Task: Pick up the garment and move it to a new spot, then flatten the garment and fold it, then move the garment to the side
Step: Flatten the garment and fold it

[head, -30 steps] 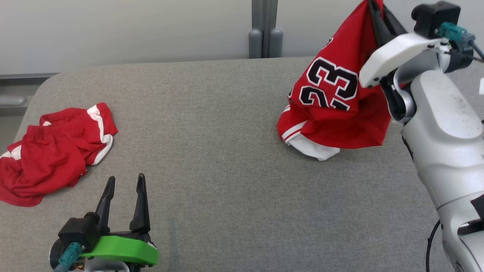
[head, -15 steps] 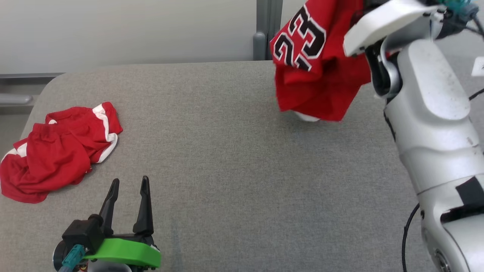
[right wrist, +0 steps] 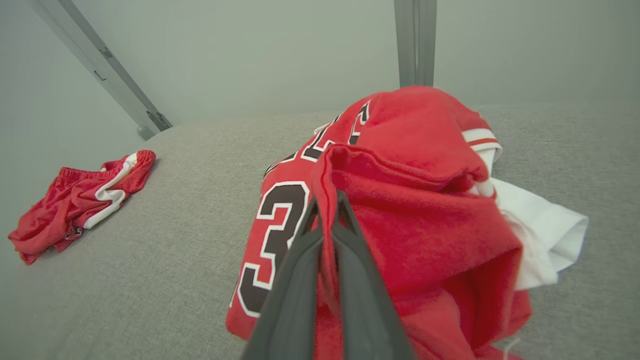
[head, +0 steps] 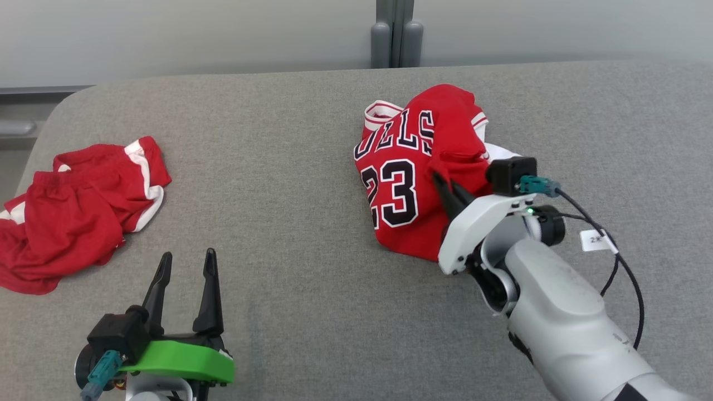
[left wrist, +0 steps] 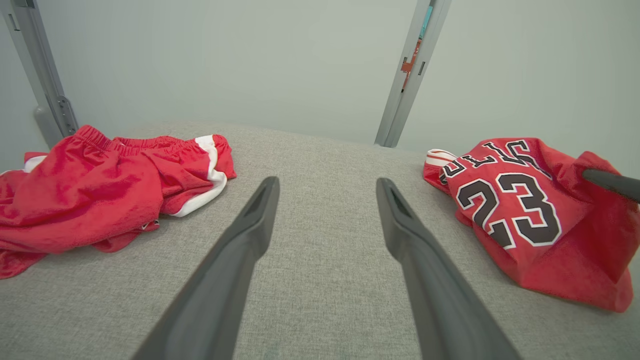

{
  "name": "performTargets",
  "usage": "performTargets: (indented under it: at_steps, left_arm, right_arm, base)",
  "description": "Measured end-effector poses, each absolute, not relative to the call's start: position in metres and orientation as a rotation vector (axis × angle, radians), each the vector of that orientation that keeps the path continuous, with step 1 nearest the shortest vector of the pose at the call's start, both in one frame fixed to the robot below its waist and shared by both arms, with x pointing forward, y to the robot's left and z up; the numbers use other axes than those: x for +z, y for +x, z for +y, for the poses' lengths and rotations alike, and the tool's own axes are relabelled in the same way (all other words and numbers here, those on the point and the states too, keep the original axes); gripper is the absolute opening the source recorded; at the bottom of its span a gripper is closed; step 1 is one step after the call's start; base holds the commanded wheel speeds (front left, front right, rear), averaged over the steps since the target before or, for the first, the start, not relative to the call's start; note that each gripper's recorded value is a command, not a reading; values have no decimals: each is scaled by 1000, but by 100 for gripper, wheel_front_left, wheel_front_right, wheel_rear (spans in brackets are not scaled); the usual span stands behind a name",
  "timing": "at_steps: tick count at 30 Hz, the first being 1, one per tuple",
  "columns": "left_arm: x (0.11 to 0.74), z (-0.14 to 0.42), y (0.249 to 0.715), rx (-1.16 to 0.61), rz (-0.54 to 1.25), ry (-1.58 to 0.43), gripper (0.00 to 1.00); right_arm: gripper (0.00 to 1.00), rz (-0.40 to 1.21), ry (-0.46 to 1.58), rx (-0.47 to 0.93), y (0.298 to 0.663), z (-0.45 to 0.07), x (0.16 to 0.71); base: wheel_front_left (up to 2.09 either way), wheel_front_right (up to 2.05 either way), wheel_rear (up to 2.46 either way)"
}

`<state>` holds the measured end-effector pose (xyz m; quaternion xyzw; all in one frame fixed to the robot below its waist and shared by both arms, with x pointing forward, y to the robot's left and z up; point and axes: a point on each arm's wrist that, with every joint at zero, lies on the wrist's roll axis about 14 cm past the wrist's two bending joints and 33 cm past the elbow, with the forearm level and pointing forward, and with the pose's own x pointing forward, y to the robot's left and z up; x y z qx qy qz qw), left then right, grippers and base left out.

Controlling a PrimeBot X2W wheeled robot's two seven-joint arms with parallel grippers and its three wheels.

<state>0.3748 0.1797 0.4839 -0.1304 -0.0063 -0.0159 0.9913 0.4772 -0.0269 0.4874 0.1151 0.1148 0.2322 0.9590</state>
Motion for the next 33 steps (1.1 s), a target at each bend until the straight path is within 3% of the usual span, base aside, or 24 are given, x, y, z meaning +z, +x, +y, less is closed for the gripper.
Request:
performTargets:
  at_steps: [1, 5, 9, 14, 20, 27, 33]
  left_arm:
    - [484, 179, 375, -34, -12, -262, 100]
    - [484, 174, 378, -48, -12, -264, 100]
    - [486, 169, 380, -62, -16, -267, 100]
    - [487, 167, 382, -68, -20, -272, 100]
    - [484, 169, 387, -63, -16, -272, 100]
    - [480, 173, 396, -54, -7, -266, 100]
    - [471, 182, 400, -28, 14, -249, 100]
  right_arm:
    - [100, 257, 244, 492, 471, -21, 483]
    - [100, 325, 301, 568, 448, 1, 479]
    - [100, 276, 331, 593, 451, -5, 507]
    - [100, 187, 217, 442, 484, -80, 532]
    - [100, 287, 149, 294, 507, -129, 517]
    - [100, 432, 62, 174, 532, -166, 476]
    - [100, 532, 43, 165, 548, -161, 435]
  base:
    - [0, 0, 0]
    - [0, 0, 0]
    - [0, 0, 0]
    - [0, 0, 0]
    - [0, 0, 0]
    - [0, 0, 0]
    - [0, 0, 0]
